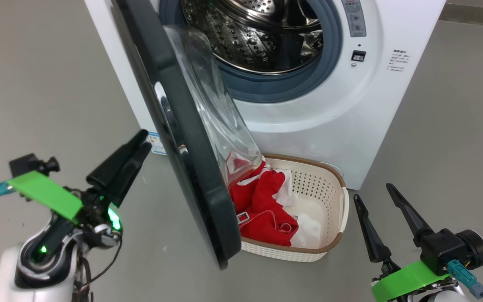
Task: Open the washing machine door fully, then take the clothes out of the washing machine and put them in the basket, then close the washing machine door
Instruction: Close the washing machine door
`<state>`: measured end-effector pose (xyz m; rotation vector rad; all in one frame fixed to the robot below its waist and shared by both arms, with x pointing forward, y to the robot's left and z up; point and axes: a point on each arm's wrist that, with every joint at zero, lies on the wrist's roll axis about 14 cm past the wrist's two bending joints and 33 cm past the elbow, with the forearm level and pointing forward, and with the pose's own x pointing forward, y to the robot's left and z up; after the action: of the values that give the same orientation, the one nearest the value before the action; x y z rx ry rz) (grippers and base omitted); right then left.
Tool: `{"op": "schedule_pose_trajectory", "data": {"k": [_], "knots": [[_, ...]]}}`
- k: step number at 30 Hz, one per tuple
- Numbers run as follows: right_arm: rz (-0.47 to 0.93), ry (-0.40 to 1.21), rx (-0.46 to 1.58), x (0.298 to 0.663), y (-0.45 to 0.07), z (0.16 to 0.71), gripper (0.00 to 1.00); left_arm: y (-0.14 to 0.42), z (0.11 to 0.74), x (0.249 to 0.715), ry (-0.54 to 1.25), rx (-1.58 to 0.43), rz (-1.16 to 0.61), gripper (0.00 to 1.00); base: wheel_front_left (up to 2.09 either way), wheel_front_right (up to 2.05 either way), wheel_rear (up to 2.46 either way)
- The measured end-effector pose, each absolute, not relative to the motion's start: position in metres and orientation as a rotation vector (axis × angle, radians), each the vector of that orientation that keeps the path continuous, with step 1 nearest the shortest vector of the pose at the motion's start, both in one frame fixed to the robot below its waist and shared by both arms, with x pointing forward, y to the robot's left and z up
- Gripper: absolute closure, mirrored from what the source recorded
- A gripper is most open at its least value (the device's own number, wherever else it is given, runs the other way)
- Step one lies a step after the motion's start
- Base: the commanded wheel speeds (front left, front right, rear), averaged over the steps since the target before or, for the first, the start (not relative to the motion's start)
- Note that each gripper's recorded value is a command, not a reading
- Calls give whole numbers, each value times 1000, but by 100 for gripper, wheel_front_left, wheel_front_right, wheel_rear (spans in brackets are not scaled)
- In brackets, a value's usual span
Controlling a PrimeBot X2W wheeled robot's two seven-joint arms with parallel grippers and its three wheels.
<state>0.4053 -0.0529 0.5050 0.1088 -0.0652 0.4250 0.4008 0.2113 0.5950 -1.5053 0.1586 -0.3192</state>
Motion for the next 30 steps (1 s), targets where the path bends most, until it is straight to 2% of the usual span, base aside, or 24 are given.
{"op": "schedule_pose_trajectory", "data": {"k": [5, 14, 23, 30], "knots": [[439, -62, 111, 407, -48, 504, 0, 229, 595, 391, 71, -1467, -278, 0, 0, 0, 0], [459, -67, 112, 407, -40, 506, 0, 259, 611, 367, -151, -1245, -159, 0, 0, 0, 0], [470, -72, 112, 407, -36, 508, 0, 279, 599, 348, -228, -745, 79, 0, 0, 0, 0], [468, -69, 112, 407, -37, 507, 0, 270, 605, 343, -299, -485, 121, 0, 0, 0, 0]]}}
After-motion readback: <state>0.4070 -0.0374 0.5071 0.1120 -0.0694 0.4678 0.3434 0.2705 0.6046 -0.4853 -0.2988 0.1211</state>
